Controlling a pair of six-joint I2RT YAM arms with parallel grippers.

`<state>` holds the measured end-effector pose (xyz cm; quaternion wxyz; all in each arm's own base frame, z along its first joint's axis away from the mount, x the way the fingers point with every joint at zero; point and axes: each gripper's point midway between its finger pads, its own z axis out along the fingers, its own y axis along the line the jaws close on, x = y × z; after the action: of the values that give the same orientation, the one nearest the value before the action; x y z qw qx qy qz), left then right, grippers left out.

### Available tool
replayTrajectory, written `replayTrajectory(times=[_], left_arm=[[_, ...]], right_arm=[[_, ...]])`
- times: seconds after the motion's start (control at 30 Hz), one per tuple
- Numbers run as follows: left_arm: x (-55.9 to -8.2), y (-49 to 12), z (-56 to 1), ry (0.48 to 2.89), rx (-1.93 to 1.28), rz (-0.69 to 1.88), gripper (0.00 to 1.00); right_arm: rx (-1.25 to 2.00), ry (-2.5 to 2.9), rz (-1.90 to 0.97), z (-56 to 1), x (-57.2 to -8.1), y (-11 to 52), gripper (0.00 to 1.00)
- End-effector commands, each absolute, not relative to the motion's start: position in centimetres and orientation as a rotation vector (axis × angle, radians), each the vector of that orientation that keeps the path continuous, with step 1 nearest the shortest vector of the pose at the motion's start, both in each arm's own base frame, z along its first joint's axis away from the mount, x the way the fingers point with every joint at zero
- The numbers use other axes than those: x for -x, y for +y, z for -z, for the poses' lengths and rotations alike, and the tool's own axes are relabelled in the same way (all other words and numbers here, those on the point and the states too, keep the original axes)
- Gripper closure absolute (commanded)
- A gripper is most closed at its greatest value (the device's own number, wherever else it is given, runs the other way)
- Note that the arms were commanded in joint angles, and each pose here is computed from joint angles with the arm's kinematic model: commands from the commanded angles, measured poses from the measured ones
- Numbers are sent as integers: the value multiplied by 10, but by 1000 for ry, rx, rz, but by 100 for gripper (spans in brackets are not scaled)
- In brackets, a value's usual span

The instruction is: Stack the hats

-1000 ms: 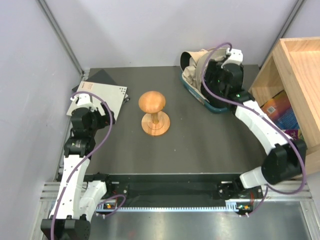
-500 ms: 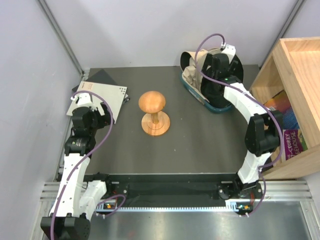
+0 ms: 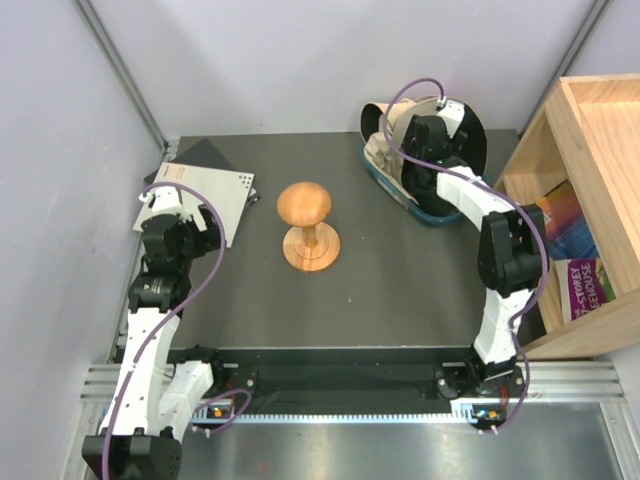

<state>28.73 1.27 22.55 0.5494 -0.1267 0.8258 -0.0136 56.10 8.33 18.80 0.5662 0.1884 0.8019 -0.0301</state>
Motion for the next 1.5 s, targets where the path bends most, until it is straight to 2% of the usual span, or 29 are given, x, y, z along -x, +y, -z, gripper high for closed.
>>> replayTrajectory(times=[0.0,0.03,0.13,0.17,0.23,0.27,0.3,0.5,0.63,0.8,1.0,1.23,1.47], left_arm=[[-286,21,-238,1903,306,-11,1],[-286,22,-238,1906,308,-12,1],[-285,23,-237,1907,311,-19,1],[-285,24,-237,1905,313,-21,1],[-285,24,-238,1902,315,-22,1],[-285,24,-238,1901,315,-22,1],[-285,24,-238,1902,313,-21,1],[-283,25,-239,1894,316,-22,1],[-285,22,-239,1897,308,-8,1],[-288,15,-236,1911,289,36,1],[-289,10,-236,1910,272,69,1],[-288,8,-238,1904,269,82,1],[-284,8,-241,1884,267,81,1]], right_arm=[[-510,1758,50,-214,-582,74,14],[-512,1754,47,-213,-584,72,16],[-502,1730,16,-219,-590,71,38],[-493,1723,15,-221,-591,70,53],[-469,1693,-6,-231,-595,72,67],[-431,1690,6,-235,-596,71,89],[-407,1676,-1,-243,-596,72,98],[-316,1606,10,-306,-575,68,100],[-242,1558,-100,-353,-535,80,100],[-174,1557,-197,-381,-494,94,100],[71,1578,-478,-416,-444,158,100],[457,1482,-942,-462,-351,247,100],[654,1447,-975,-478,-286,288,100]])
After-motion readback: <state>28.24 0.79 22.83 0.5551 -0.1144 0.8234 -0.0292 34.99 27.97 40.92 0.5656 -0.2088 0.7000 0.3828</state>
